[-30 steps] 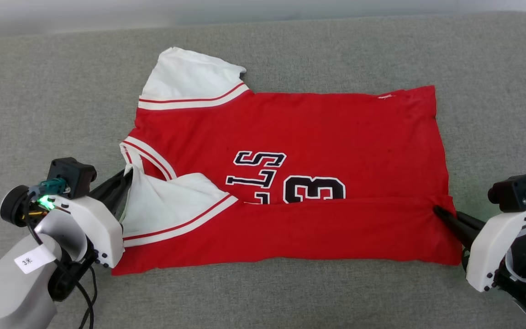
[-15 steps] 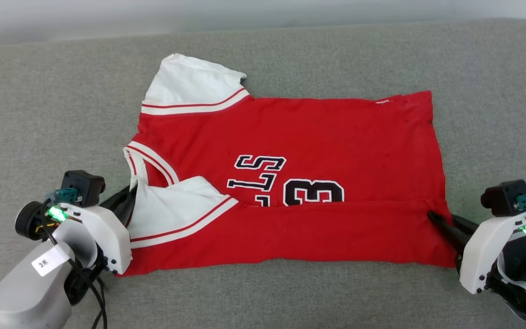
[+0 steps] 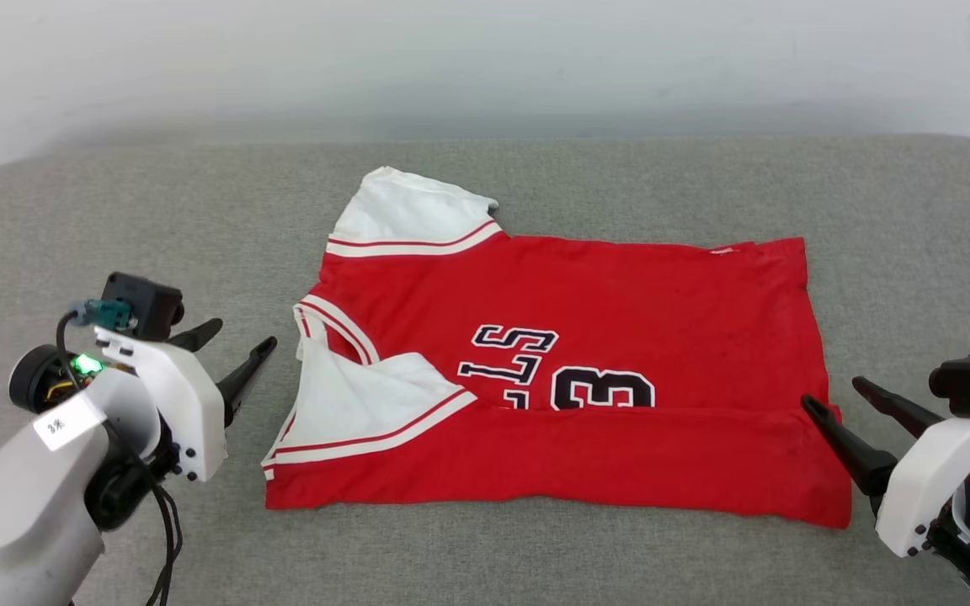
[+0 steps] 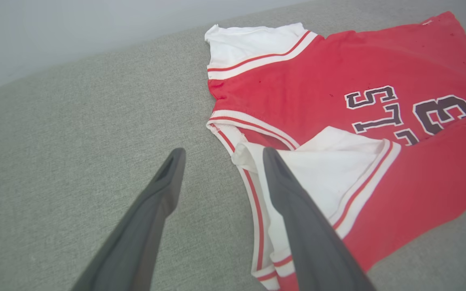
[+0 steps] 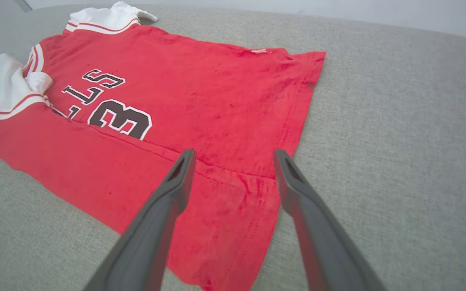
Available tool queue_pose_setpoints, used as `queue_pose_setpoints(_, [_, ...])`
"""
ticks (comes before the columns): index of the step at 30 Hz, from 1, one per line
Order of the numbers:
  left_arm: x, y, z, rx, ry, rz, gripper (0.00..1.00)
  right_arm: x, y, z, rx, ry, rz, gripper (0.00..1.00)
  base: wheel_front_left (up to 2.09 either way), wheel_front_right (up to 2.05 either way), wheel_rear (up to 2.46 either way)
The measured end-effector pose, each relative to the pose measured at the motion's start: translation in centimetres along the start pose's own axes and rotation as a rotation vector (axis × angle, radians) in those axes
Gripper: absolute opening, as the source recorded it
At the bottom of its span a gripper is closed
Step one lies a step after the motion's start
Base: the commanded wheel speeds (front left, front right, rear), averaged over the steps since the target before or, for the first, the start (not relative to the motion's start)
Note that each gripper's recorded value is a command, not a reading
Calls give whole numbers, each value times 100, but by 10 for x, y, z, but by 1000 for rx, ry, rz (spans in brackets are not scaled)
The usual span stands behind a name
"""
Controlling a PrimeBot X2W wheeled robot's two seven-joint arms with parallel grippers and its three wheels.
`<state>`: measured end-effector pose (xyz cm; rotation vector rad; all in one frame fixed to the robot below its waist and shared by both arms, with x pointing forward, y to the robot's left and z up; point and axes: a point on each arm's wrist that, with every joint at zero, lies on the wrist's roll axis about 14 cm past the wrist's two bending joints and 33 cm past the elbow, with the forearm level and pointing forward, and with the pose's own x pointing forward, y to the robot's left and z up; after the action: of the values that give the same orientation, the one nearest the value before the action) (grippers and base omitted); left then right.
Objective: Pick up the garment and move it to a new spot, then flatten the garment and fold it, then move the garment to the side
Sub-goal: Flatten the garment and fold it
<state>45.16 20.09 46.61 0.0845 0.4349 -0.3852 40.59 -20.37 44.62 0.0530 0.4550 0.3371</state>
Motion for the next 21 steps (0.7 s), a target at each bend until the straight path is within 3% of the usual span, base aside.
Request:
queue_pose_setpoints(10, [-24,-13,4,-76,227,-74,100,2,16,13,-18,-30,30,100,0,0,0])
queue_pose_setpoints(21, [-23,-34,-42,-65,516,-131,100,4,19,8,-2,-14,28,100,0,0,0])
